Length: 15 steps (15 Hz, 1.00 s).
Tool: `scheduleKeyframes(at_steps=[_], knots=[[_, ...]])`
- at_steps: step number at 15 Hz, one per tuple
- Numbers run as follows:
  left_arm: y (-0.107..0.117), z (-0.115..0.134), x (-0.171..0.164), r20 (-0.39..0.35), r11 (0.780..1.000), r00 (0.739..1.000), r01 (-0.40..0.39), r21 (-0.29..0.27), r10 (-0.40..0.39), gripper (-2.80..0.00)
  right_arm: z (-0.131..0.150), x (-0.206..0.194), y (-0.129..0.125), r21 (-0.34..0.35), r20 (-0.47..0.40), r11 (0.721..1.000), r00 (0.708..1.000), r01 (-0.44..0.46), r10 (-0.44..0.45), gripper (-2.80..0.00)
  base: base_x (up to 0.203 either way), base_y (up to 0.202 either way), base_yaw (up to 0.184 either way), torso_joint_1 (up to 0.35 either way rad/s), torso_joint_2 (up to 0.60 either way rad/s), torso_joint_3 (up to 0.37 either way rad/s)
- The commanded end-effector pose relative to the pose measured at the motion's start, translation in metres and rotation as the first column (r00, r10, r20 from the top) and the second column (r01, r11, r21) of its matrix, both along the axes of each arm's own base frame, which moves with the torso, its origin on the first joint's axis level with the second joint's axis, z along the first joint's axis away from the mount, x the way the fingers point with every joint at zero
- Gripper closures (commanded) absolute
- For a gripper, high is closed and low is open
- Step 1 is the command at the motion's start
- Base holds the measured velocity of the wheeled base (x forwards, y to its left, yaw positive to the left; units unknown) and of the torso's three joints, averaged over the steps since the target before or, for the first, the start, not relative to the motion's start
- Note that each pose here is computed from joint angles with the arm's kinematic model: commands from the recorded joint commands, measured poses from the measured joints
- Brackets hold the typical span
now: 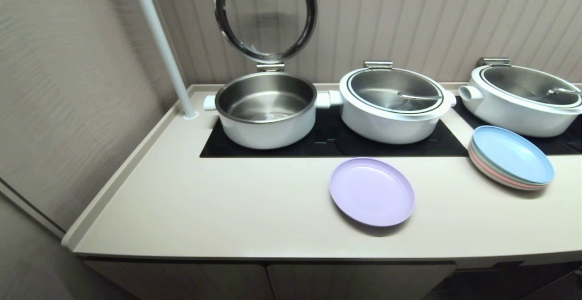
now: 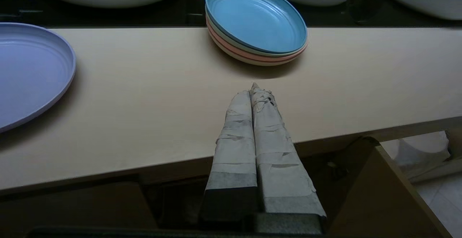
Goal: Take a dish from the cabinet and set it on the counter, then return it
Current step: Pick up the plate from the table
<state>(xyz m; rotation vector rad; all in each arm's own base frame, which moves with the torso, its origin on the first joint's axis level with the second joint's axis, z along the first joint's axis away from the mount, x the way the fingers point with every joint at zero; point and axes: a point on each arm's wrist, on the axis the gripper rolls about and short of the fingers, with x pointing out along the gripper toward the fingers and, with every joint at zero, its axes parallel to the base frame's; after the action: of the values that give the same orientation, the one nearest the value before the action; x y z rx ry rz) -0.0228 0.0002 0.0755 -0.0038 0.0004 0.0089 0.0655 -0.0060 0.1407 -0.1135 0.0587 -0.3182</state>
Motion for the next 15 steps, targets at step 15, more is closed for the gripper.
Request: scheduleKeyframes(at_steps=[15], knots=[[0.000,0.000,0.000,0.000,1.000,1.000,0.000,-0.001,0.000,0.00,-0.064,-0.088,0.006,-0.007,0.040,0.950,0.949,-0.313,0.314,0.00,0.000,0.000,0.000,0.000,0.00,0.000]])
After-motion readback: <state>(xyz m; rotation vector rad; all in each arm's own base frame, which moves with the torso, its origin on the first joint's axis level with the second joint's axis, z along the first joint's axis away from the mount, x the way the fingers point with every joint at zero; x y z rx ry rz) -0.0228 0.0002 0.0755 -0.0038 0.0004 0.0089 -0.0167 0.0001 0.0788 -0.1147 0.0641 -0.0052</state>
